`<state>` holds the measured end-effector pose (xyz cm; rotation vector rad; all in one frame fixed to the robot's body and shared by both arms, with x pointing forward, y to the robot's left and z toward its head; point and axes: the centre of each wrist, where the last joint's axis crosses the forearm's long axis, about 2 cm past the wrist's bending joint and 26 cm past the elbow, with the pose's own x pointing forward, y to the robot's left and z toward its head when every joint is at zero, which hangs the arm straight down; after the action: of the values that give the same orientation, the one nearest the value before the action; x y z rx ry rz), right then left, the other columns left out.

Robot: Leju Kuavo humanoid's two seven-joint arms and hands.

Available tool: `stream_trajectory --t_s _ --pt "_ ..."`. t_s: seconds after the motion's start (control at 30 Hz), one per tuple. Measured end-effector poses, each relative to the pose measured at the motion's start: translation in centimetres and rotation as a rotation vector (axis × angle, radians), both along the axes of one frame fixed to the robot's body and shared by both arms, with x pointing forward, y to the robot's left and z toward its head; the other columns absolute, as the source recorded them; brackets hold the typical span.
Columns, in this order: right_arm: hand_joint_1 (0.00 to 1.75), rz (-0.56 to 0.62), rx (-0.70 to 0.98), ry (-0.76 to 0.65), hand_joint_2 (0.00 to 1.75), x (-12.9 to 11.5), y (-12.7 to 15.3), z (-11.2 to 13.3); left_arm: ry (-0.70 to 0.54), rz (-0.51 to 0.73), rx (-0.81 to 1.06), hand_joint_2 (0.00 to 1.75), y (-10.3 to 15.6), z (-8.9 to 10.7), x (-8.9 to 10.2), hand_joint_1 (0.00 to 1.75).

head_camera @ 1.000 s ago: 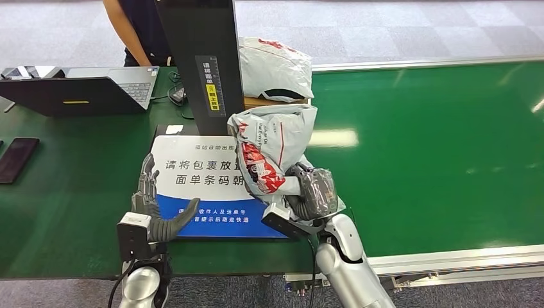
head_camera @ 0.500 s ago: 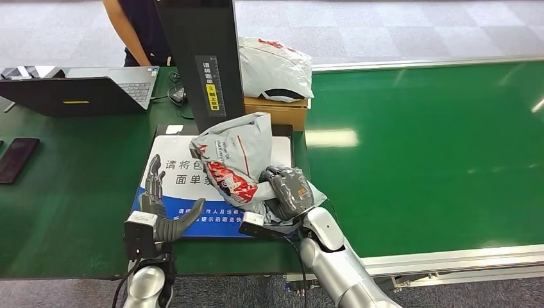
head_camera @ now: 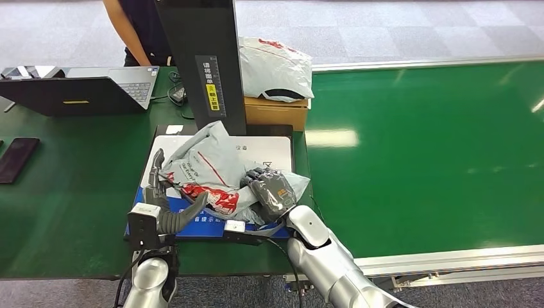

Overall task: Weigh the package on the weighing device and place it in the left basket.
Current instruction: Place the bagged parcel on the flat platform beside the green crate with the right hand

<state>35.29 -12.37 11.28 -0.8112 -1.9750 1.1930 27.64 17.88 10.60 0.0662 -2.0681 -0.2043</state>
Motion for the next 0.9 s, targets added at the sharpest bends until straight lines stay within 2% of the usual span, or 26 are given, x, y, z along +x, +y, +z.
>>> stream_trajectory --t_s 0.07,0.1,0.13,0.2,0.33,0.53,0.9 --pt "0.91 -0.006 -0.004 0.002 1.75 0.1 0.2 0.1 0.001 0.000 0.000 1.75 0.0 0.0 0.0 0.00" --pt "0.59 -0.014 -0.006 0.001 1.75 0.2 0.3 0.2 0.002 0.000 0.000 1.75 0.0 0.0 0.0 0.00" --pt "0.35 -0.024 -0.009 0.000 1.75 0.3 0.4 0.3 0.002 0.000 0.000 1.75 0.0 0.0 0.0 0.00" --pt "0.00 -0.053 -0.016 -0.002 1.75 0.5 0.5 0.4 0.003 0.001 0.000 1.75 0.0 0.0 0.0 0.00" --pt "0.00 -0.088 -0.014 -0.002 1.75 1.0 0.7 0.8 0.007 0.001 0.008 1.75 -0.1 0.0 0.0 0.00" --pt "0.00 -0.080 0.012 -0.016 1.75 1.2 0.8 1.0 0.007 -0.007 0.033 1.75 -0.3 0.1 0.0 0.00" --pt "0.00 0.068 0.117 -0.076 1.75 0.5 0.7 0.6 0.008 -0.021 0.037 1.75 -0.5 0.1 0.1 0.00"
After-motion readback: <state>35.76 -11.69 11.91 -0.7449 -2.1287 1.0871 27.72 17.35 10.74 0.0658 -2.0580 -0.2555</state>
